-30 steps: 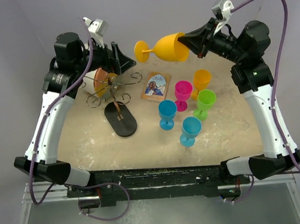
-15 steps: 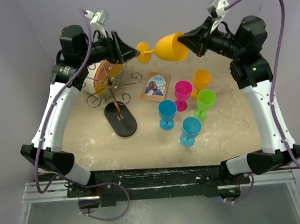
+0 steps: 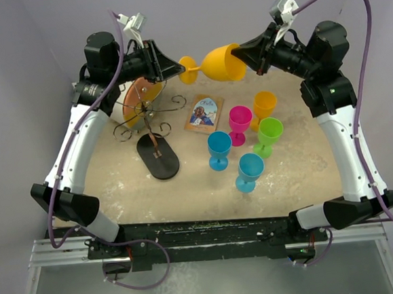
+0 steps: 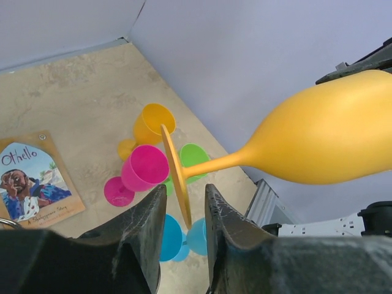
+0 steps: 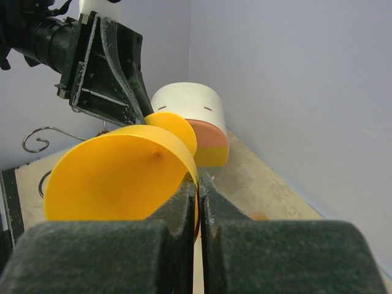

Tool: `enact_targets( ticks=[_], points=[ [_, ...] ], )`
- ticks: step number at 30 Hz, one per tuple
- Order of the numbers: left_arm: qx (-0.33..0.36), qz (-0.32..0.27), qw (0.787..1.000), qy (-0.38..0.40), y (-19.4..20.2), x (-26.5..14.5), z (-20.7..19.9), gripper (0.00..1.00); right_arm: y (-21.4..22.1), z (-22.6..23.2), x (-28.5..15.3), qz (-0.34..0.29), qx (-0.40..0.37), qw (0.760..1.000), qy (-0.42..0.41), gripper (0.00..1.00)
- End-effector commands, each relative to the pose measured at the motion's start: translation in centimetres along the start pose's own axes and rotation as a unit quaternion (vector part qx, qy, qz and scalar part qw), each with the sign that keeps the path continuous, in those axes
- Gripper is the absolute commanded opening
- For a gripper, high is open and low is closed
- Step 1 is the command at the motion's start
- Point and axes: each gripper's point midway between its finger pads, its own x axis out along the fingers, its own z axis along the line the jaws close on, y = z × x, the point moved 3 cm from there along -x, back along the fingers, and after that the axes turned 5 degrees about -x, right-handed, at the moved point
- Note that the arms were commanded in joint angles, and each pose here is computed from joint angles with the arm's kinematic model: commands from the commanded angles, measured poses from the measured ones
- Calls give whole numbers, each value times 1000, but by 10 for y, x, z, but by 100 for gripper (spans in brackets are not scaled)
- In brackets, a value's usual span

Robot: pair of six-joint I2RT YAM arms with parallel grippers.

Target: Place the wine glass upside down on the wine glass rack

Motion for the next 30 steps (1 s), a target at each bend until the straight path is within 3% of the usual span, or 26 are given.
enact_targets(
  ticks=[1,6,12,16,21,28,30],
  points=[
    [3,-6,999,38,-4,2,-17,31,-25,6,-5,-31,-30,999,-2,0],
    [-13,2,999,44,1,5,-15,21,-24,3,-3,-33,-27,999,4,0],
    [-6,-1,999,44,0,4,-16,2,-23,4,-4,-33,-27,999,4,0],
    [3,-10,999,31,-3,1,-15,0,-23,8,-7,-33,-28,999,0,1],
    [22,-28,999,26,-14,-12,-19,0,-21,11,-13,-26,-34,999,3,32],
    [45,-86,995,-6,-50,-57,-12,0,-24,12,-30,-9,-67,997,35,92],
    [58,-108,992,-25,-61,-74,-10,0,-27,12,-37,-6,-75,996,46,98]
  ],
)
